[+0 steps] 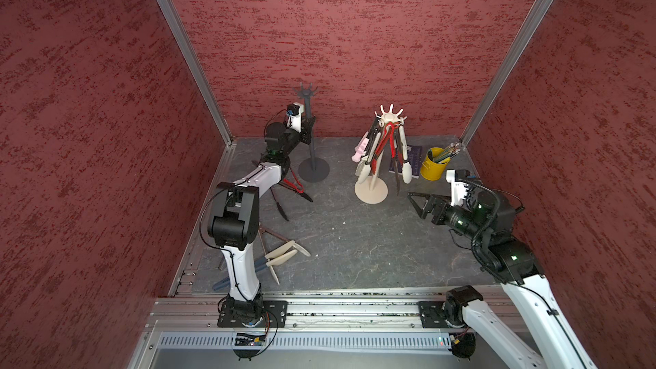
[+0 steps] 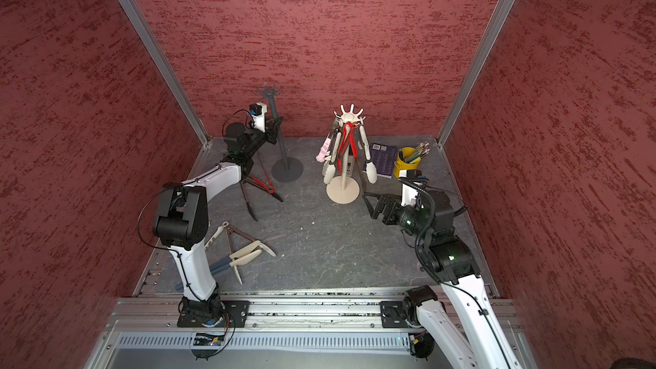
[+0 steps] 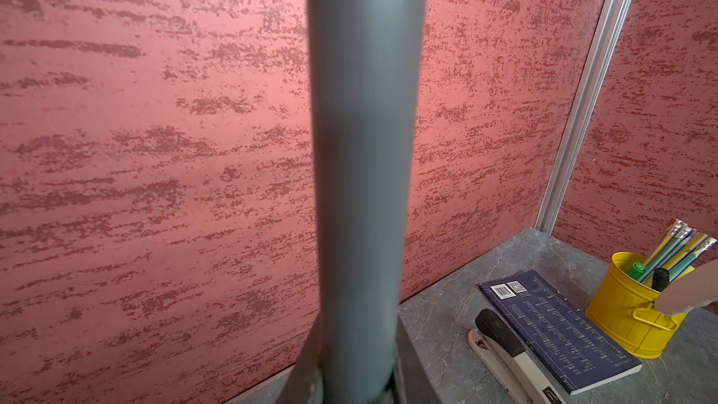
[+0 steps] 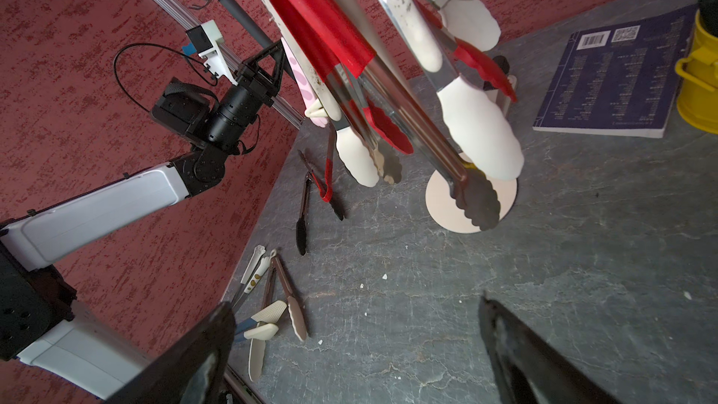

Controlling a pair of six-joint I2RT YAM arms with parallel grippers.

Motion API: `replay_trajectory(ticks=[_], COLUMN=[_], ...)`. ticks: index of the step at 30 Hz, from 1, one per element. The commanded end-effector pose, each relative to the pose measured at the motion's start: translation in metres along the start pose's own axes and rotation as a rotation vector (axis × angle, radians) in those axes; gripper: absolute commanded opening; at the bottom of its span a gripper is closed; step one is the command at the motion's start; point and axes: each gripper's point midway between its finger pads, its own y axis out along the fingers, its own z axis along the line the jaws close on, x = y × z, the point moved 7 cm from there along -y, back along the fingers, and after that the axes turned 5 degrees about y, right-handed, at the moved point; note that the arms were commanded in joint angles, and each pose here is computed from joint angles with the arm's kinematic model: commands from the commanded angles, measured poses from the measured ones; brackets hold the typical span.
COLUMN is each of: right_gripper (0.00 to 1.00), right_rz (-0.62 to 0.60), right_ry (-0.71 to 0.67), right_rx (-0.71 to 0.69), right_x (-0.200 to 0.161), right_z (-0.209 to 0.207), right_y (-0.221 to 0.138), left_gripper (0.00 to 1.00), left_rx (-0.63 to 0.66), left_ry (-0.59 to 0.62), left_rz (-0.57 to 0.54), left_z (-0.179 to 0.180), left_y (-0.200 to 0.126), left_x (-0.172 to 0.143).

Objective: Hang food tongs on kitchen utensil racks
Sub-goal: Move the rack to the center of the board.

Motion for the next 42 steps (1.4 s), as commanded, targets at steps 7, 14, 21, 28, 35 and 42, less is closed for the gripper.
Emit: replay_trajectory(ticks=[7,14,21,28,35,42], right_gripper=[0.99,0.99,0.99,0.99,0.99,0.99], right_rz=[-0.051,-0.058,-0.065,-0.068,-0.083,-0.08], right_ry=[-0.017,-0.029,-0.052,-0.081,-0.092,-0.1], right_rx=[0.014,0.03,0.057,0.07,0.088,0.102], right_x=[0.01,0.014,0.025,0.032,0.038,0.04], right_z=[0.008,0.01,0.015,0.019,0.023,0.027], right_y=[-0.007,-0.002,0.007,0.013,0.014,0.013], left_gripper=[0.0,0.0,0.0,0.0,0.0,0.0], left_rx=[-0.071,-0.112,-0.166,-0.195,-0.208,-0.2], left_ry=[0.002,0.014,0.032,0.045,0.059,0.086], left_rz=[-0.085,-0.111,-0.121,-0.126,-0.127,-0.111], left_z=[-0.015,-0.034,-0.062,-0.087,-0.106,-0.113], left_y=[-0.009,-0.026,-0.041,-0.058,-0.074,-0.093], left_x=[0.029,0.045,0.061,0.07,0.075,0.076])
